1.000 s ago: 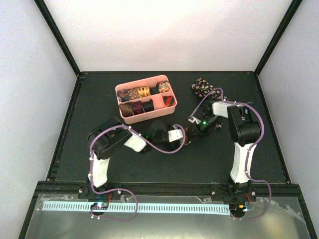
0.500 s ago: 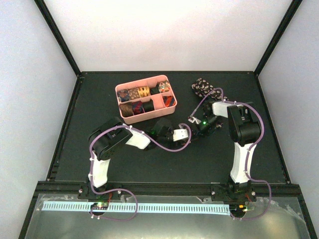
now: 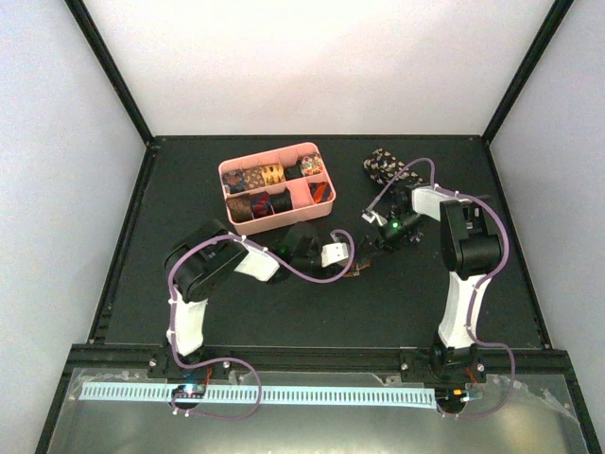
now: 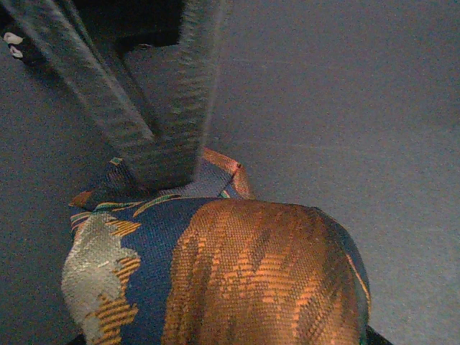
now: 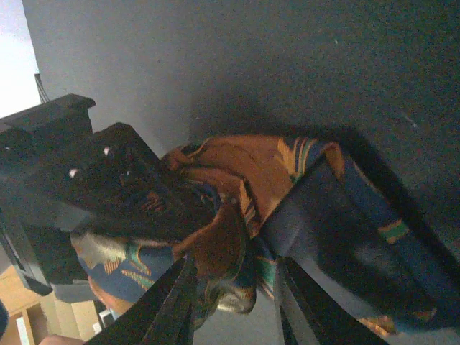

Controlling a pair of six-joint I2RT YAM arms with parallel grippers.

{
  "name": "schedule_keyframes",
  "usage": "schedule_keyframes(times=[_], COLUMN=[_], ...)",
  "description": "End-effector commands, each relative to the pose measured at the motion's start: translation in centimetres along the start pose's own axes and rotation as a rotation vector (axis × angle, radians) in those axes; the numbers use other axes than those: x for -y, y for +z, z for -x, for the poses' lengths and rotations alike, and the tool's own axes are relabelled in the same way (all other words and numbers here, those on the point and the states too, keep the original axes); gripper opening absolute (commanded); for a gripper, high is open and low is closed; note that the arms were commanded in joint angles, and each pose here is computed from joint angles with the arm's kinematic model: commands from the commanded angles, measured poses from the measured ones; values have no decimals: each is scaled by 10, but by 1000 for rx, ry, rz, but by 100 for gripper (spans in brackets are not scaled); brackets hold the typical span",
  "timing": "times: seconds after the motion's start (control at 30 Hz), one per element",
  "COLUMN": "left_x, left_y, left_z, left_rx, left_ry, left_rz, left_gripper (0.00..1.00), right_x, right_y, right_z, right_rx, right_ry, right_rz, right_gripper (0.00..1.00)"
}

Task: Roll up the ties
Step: Roll the tie at the center of the board.

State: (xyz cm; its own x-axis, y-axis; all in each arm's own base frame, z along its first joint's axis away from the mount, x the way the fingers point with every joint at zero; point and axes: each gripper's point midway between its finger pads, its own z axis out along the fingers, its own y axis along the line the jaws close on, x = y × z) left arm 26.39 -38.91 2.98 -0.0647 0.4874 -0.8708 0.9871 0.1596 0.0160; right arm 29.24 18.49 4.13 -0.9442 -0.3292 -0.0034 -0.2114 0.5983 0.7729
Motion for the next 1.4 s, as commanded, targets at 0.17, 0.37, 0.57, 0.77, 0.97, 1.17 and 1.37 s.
schedule_keyframes(times=[0.17,0.37,0.57,0.77,0.97,1.17,1.37], left_x=[21,8,1,-16,-16,-5,-2], left_y=[-13,-41,-65,-49,-38,-33,-28], left_z=[-43,-4,35,2,-52,-77,-93], left_rx=[-96,106,266,112,-132,-309,-424], left_ry=[-183,-193,-151,-186,-226,-221,-201], left_rz=[-112,-74,-23,54,83,67,67], left_gripper=[24,26,28,29,27,26,27], right_x=[27,47,49,50,49,27,-27], right_y=[31,34,32,33,33,21,-6], right_z=[-7,-21,-20,-21,-25,-13,12], right_rx=[-19,-69,-74,-81,-89,-48,87], right_ry=[51,85,76,71,72,23,-59], right_rz=[-90,-174,-193,-200,-198,-148,6], right_gripper=[25,20,18,18,18,26,51])
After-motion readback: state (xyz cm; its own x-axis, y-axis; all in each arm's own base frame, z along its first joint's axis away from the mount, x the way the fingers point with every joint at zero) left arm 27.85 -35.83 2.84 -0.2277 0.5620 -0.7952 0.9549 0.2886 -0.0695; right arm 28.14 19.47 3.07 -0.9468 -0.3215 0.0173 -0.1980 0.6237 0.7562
